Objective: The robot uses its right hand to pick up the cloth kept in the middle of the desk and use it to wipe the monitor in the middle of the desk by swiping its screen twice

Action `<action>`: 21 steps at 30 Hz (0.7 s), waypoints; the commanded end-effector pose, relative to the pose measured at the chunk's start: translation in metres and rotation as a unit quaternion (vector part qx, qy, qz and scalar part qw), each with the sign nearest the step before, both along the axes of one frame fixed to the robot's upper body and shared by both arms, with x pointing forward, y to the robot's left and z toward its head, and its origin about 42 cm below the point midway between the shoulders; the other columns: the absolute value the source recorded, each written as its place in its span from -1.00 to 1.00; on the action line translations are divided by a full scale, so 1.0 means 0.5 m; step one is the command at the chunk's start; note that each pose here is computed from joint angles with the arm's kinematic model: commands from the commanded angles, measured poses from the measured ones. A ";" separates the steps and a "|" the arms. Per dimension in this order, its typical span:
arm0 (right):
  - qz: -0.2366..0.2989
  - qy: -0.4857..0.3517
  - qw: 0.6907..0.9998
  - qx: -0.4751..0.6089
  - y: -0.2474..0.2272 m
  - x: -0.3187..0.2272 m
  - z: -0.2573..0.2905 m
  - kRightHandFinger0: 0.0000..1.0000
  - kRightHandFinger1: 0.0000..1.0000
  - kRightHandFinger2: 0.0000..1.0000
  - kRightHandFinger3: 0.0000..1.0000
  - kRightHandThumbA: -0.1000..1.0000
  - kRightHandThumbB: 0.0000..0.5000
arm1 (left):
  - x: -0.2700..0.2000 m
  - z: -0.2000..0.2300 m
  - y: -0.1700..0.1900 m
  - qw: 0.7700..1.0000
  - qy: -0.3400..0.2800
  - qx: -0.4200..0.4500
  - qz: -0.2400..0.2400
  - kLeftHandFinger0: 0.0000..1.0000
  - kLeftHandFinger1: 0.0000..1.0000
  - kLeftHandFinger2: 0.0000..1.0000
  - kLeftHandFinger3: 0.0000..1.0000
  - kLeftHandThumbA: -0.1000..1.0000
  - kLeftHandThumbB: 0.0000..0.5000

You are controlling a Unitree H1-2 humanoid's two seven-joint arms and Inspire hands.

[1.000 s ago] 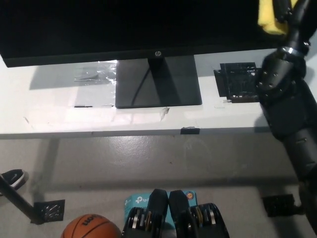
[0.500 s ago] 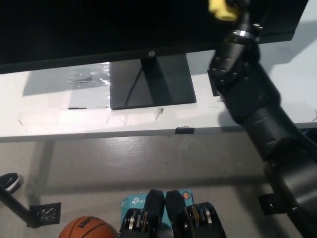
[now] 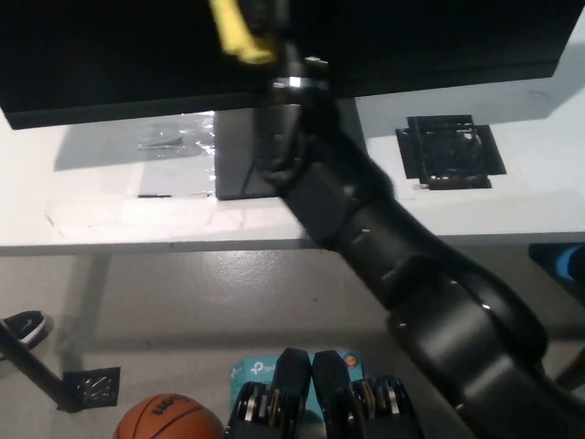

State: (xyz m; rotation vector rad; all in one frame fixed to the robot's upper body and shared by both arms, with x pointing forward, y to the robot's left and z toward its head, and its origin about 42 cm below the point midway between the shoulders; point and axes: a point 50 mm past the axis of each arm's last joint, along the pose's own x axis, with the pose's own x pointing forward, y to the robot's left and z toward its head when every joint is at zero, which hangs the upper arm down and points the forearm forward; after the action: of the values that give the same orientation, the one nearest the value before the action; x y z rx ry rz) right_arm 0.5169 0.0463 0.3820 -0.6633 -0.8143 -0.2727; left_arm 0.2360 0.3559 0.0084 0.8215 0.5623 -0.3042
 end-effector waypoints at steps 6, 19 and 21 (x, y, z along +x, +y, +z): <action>0.041 -0.048 0.998 -0.026 0.046 -0.020 0.059 -1.00 -1.00 -0.89 -0.26 -1.00 -0.50 | 0.013 0.017 0.005 1.000 -0.008 0.008 -0.011 0.92 0.99 0.90 0.63 -0.37 0.22; 0.025 -0.046 0.998 -0.036 -0.086 0.003 -0.025 -1.00 -1.00 -0.79 -0.23 -1.00 -0.65 | 0.021 0.019 0.008 1.000 -0.014 0.003 -0.006 0.91 0.99 0.90 0.62 -0.34 0.18; 0.029 -0.048 0.998 -0.028 -0.131 -0.014 -0.067 -1.00 -1.00 -0.78 -0.23 -1.00 -0.52 | 0.023 0.023 0.013 1.000 -0.014 0.009 -0.004 0.91 0.99 0.90 0.63 -0.32 0.15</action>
State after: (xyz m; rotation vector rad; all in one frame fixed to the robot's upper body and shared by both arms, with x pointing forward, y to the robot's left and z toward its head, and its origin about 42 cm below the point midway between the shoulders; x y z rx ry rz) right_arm 0.5172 0.0065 0.3489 -0.6807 -0.8539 -0.2467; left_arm 0.2402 0.3562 0.0103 0.8259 0.5602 -0.3114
